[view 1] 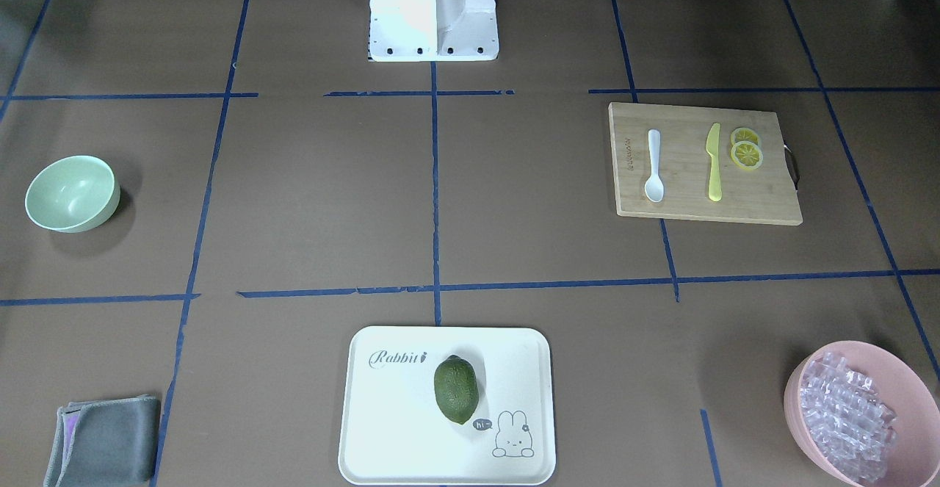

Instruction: Place spoon in bowl

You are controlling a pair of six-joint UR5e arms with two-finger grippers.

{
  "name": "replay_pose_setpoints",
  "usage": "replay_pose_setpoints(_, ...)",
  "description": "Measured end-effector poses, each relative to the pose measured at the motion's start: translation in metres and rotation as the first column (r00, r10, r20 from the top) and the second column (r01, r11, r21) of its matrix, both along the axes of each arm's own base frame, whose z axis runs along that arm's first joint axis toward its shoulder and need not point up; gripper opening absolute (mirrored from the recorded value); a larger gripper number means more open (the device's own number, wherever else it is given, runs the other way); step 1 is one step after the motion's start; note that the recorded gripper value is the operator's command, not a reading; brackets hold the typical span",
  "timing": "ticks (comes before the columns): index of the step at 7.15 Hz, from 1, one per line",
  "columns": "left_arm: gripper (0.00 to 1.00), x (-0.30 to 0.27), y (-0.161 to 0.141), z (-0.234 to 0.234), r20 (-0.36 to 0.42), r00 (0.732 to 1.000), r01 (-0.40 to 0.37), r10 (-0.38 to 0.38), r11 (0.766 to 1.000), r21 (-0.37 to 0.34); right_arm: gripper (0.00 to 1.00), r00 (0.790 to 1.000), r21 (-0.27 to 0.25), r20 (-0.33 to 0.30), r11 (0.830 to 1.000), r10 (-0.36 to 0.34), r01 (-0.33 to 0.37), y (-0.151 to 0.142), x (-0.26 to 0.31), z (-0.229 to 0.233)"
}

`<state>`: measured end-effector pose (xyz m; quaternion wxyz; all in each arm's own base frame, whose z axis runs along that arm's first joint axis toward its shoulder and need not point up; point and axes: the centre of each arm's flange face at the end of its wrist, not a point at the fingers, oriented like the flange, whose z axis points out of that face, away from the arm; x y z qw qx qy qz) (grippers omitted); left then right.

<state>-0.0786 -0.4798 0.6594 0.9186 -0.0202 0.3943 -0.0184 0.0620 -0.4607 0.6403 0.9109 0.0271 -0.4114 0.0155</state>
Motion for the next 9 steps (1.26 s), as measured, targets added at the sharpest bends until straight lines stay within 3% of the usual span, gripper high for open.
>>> replay_pose_setpoints(6,1.0,0.0,-0.002,-0.002,0.0,1.0,0.0,0.0,1.0,0.002,1.0,1.0,0.005,0.002,1.0,0.005,-0.005,-0.003,0.0,-0.005)
replay_pose_setpoints(9,1.0,0.001,-0.003,-0.004,0.0,1.0,0.0,0.0,1.0,0.007,1.0,1.0,0.051,0.003,0.999,0.007,-0.007,-0.022,0.0,-0.028)
